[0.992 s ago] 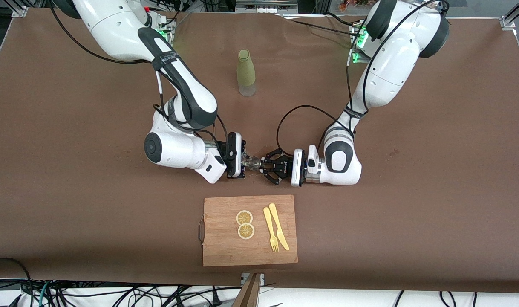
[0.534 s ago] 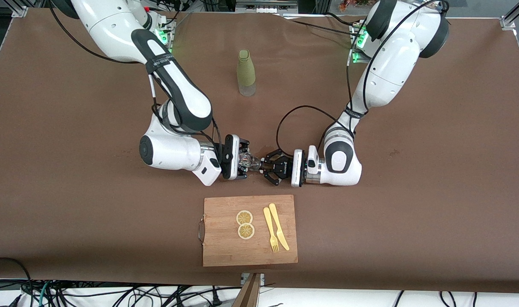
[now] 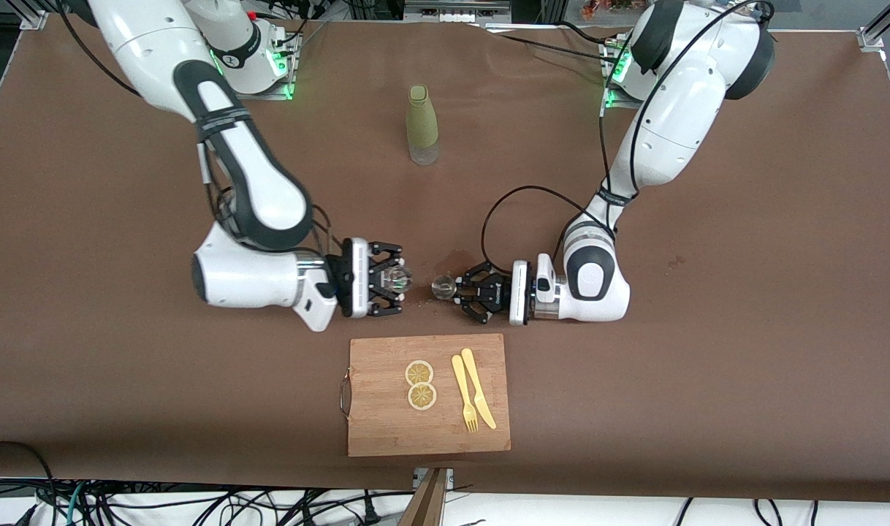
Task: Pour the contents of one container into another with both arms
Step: 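Move the right gripper with the cup back while the left gripper withdraws the jigger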
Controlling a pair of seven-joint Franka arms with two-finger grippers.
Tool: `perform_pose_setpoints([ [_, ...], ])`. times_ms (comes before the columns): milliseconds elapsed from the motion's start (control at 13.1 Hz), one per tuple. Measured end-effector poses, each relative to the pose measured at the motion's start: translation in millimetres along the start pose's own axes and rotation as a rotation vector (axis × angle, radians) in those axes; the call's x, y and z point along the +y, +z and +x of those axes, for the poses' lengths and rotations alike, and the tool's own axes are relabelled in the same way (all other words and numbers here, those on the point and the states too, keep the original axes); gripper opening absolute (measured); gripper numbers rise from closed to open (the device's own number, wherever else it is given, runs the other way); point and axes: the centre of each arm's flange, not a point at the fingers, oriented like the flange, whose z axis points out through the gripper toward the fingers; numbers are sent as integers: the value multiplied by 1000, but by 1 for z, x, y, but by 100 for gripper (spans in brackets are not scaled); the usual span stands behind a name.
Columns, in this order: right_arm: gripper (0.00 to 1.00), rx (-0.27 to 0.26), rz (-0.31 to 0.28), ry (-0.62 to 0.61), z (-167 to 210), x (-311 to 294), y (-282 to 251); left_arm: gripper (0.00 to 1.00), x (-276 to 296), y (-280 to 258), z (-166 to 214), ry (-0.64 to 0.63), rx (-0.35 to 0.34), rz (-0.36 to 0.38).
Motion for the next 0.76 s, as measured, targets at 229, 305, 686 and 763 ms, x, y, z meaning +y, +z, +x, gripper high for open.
perform_pose_setpoints([
  [229, 12, 63, 57, -59, -43, 9, -68, 21, -14, -53, -4, 76, 35, -14],
  [305, 12, 86, 77, -79, -61, 10, -91, 21, -18, -77, -7, 99, 39, -27],
  [686, 12, 219, 128, -197, -176, 1, -160, 21, -18, -226, -27, 163, 39, -107],
  [763, 12, 243, 127, -214, -200, -1, -164, 21, -14, -254, -31, 173, 56, -115],
])
